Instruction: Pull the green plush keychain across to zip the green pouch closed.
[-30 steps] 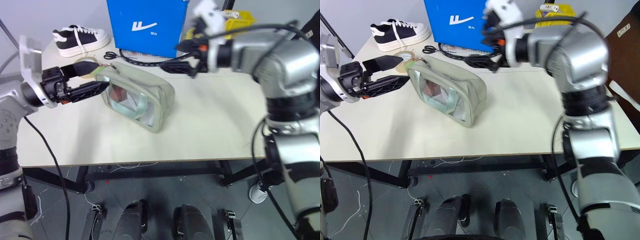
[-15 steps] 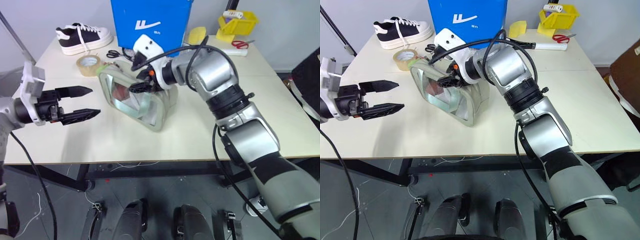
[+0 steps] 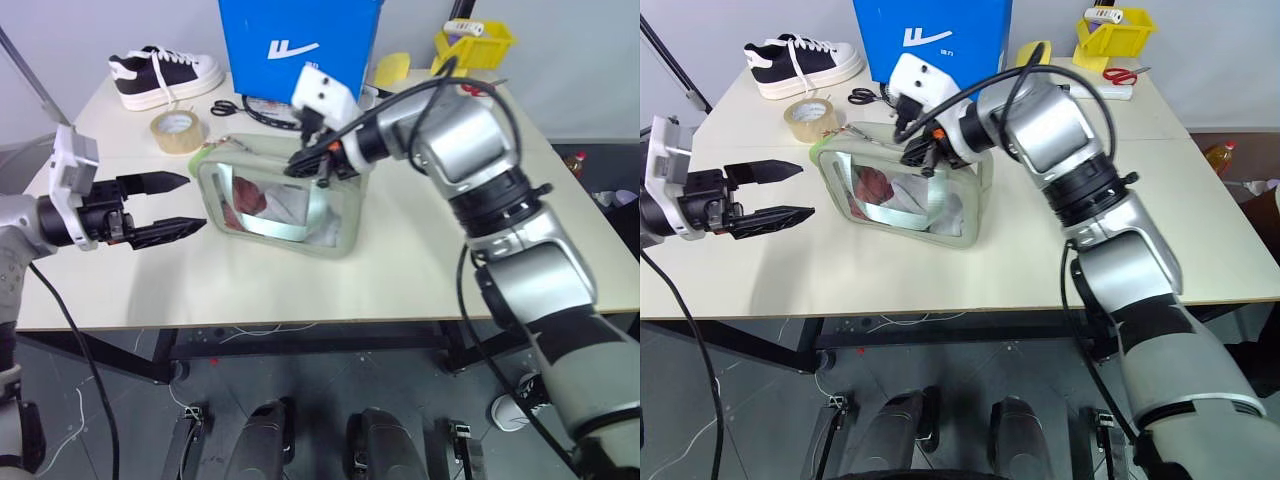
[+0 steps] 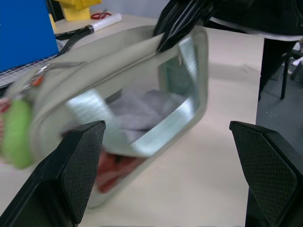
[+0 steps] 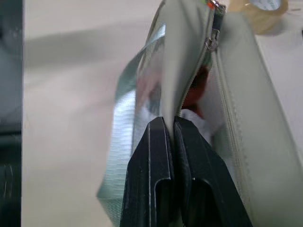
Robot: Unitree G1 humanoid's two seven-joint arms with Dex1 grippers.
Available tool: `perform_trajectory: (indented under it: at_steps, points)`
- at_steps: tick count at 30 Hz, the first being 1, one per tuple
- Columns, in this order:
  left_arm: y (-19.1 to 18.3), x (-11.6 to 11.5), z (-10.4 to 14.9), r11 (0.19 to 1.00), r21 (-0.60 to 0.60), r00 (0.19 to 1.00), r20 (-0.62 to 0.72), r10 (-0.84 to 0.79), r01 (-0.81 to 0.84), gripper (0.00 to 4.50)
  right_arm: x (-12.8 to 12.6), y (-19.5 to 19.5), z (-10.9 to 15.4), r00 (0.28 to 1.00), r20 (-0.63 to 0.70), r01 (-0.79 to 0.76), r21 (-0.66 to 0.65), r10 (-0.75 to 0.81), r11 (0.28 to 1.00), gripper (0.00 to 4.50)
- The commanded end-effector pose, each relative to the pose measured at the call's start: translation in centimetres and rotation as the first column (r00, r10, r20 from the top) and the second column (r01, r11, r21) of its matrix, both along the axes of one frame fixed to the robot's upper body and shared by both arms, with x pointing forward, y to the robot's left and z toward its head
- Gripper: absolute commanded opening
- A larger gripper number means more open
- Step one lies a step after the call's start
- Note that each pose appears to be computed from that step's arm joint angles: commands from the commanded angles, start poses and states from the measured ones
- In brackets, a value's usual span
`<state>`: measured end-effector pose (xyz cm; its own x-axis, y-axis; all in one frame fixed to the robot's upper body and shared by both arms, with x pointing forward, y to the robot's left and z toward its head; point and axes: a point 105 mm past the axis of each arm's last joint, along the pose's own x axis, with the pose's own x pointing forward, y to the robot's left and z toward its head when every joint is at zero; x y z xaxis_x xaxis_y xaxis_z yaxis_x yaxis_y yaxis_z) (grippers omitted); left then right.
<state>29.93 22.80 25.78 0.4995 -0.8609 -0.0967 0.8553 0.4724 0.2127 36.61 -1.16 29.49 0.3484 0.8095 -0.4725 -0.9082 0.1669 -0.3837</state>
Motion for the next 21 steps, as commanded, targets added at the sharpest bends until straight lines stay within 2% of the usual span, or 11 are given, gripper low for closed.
perform_trajectory:
  at_steps: [1,8,11,14,18,21]
  points:
    - [0.0,-0.5,1.3,1.000,0.004,0.998,0.056,-0.006,0.006,4.50,-2.6,-0.8,1.4,0.986,0.080,-0.143,-0.022,0.144,0.989,0.06]
    - [-0.2,-0.5,1.1,1.000,0.007,0.999,0.040,-0.017,0.017,4.50,-5.0,-2.6,-1.8,0.969,0.060,-0.236,-0.060,0.239,0.970,0.06]
    - [-0.5,-0.3,1.2,0.999,0.011,0.999,0.038,-0.030,0.030,4.50,-5.1,-3.4,-2.1,0.969,0.057,-0.237,-0.063,0.241,0.969,0.92]
    - [-0.7,-0.1,1.2,0.999,0.012,0.998,0.038,-0.040,0.040,4.50,-4.6,-4.2,-2.2,0.976,0.070,-0.200,-0.075,0.205,0.977,2.46]
    - [-0.8,0.0,1.2,0.999,0.013,0.998,0.034,-0.049,0.048,4.50,-4.1,-6.0,0.5,0.987,0.134,-0.093,0.017,0.090,0.996,4.47]
    - [-0.7,0.1,1.0,0.999,0.018,0.999,0.027,-0.045,0.044,4.50,-5.0,-7.7,0.4,0.989,0.136,-0.052,0.003,0.051,0.999,4.47]
